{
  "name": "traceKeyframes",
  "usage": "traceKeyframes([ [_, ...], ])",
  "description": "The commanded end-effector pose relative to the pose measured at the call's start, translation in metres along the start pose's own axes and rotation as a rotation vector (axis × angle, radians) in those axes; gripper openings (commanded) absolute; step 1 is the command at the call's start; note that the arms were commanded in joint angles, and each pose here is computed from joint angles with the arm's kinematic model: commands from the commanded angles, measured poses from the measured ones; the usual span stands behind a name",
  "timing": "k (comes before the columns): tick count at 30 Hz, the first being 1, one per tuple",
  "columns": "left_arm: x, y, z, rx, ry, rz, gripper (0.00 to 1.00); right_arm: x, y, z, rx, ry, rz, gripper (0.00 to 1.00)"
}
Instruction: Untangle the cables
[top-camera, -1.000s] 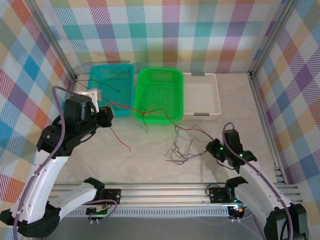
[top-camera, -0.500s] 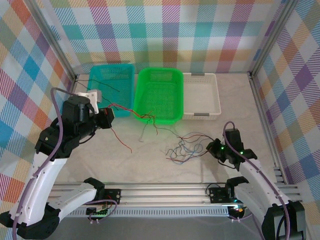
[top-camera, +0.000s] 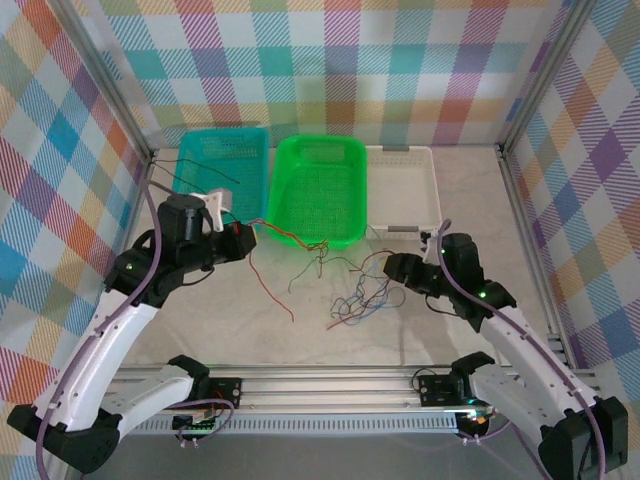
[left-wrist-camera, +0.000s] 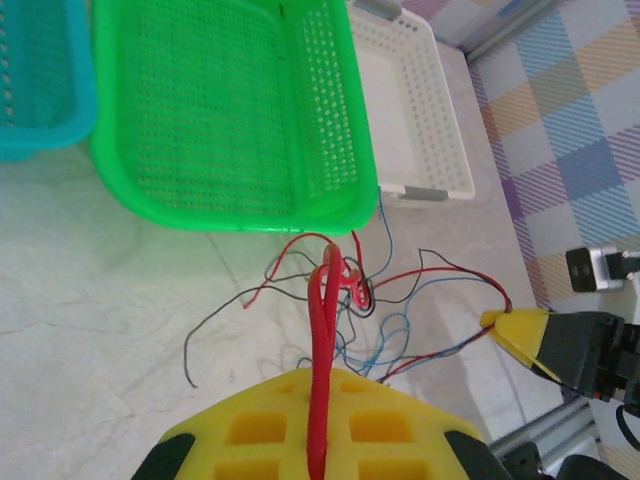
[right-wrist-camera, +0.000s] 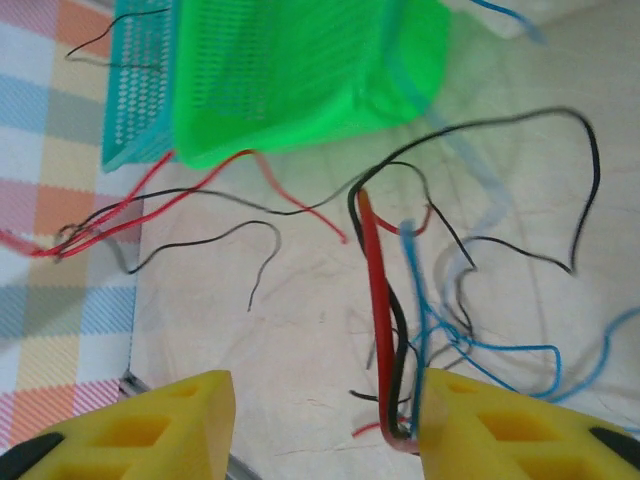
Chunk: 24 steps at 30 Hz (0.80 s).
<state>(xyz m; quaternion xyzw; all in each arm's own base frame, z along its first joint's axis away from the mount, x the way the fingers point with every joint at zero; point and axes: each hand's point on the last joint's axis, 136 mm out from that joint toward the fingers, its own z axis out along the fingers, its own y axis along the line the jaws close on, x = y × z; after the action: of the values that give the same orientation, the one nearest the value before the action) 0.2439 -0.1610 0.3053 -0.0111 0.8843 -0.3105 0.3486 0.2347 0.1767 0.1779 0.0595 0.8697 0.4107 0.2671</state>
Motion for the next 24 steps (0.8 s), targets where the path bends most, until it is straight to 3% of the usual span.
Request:
traceKeyframes([
  [1,0.003,-0.024,0.011,0.091,0.015,0.022,0.0,-0.008,0.033,0.003,-0.084,0.004,-0.114,0.54],
  [9,0.02,-0.037,0.035,0.107,0.062,0.063,0.0,0.002,0.087,0.012,-0.26,0.057,-0.215,0.6],
  [14,0.025,-0.038,0.044,0.105,0.076,0.067,0.0,0.01,0.085,0.021,-0.185,0.08,-0.29,0.6],
  [24,0.038,-0.053,0.056,0.17,0.124,0.088,0.0,0.026,0.092,0.042,-0.185,0.11,-0.336,0.56],
])
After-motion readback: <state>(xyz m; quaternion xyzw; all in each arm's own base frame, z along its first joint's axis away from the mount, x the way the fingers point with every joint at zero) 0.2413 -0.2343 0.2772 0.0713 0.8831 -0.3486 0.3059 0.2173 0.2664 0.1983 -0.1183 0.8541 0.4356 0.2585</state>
